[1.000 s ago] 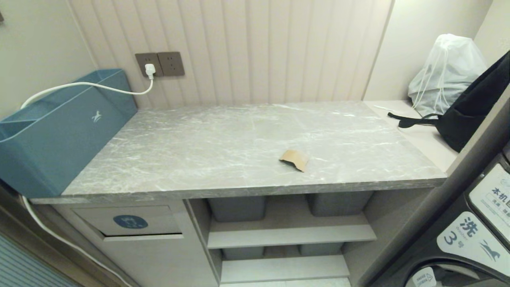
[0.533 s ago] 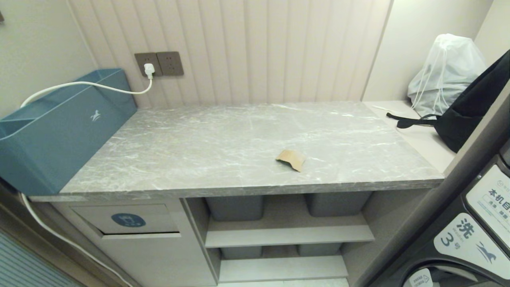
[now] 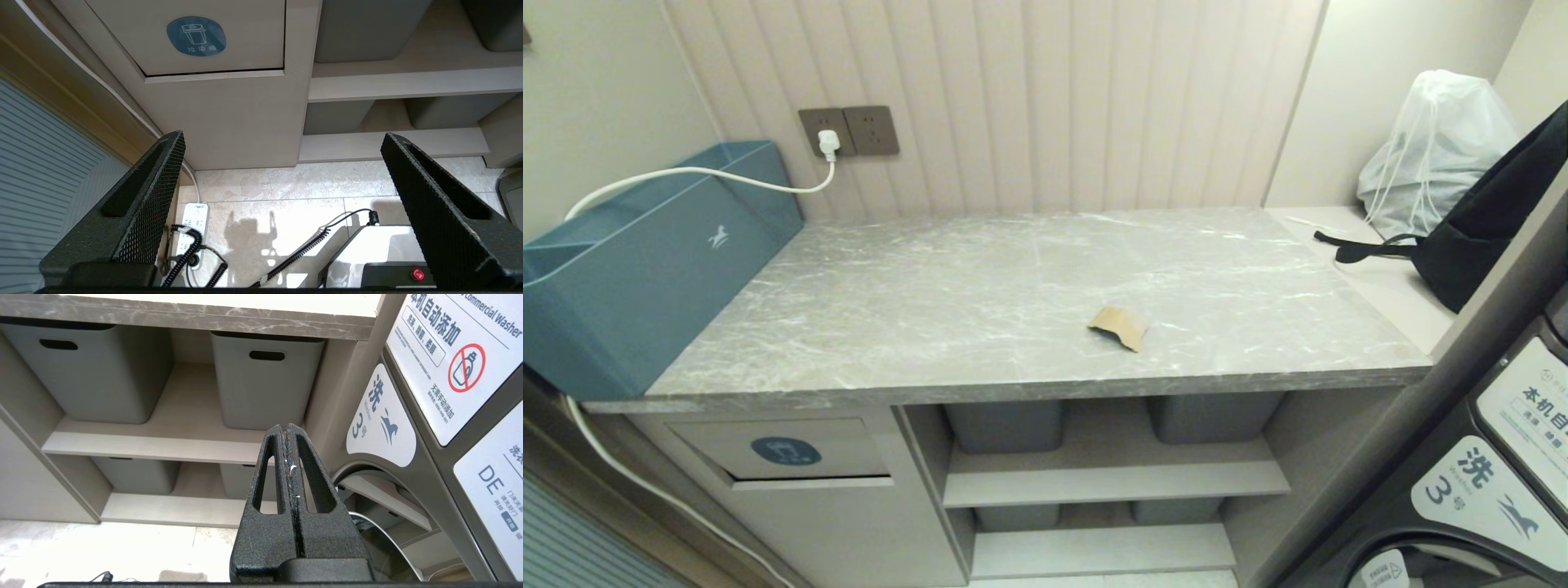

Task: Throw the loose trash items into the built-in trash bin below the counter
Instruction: Pick up the garbage

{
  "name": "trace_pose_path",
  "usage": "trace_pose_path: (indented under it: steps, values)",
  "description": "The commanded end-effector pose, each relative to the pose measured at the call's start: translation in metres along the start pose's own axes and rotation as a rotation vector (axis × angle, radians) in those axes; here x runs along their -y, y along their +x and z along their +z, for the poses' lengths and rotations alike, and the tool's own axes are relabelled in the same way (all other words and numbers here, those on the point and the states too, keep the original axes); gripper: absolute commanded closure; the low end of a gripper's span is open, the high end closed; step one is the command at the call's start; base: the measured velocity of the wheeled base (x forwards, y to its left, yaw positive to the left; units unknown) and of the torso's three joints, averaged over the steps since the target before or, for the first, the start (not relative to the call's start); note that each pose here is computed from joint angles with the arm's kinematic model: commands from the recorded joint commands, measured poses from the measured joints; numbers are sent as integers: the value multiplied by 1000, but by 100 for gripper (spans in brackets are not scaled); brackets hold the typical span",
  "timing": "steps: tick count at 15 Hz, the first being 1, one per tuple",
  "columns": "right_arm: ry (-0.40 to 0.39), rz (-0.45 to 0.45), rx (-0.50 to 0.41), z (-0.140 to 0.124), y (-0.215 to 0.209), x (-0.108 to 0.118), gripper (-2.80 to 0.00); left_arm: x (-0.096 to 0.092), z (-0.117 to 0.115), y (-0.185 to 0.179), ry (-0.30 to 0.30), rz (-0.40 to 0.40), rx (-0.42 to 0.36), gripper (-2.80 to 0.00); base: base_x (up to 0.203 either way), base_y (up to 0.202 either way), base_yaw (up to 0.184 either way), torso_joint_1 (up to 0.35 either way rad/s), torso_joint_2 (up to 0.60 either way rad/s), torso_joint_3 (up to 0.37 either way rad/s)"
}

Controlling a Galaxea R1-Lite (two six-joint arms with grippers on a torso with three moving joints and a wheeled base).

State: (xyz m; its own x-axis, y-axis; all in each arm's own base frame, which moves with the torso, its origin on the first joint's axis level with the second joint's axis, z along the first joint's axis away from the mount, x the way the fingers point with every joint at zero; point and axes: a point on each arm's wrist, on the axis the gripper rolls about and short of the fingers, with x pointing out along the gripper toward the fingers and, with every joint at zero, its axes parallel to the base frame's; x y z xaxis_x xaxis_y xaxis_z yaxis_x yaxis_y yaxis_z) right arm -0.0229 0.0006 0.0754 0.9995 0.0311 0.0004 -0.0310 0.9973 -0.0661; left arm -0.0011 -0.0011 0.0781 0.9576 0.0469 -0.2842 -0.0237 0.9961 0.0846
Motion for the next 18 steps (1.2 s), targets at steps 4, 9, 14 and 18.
trace_pose_path:
  steps: [4,9,14,18]
  values:
    - [23,-3,-1,0,0,0,0,-3,39,-3,-31,-39,76,-280,0,0,0,0,0,0]
    - [37,-5,2,0,0,0,0,-2,156,55,-263,-383,2,-280,0,0,0,0,0,0]
    - [39,-5,1,0,0,0,0,87,250,122,-757,-658,-217,-280,0,0,0,0,0,0]
    - [39,-5,1,0,0,0,0,188,275,174,-980,-599,-304,-280,0,0,0,0,0,0]
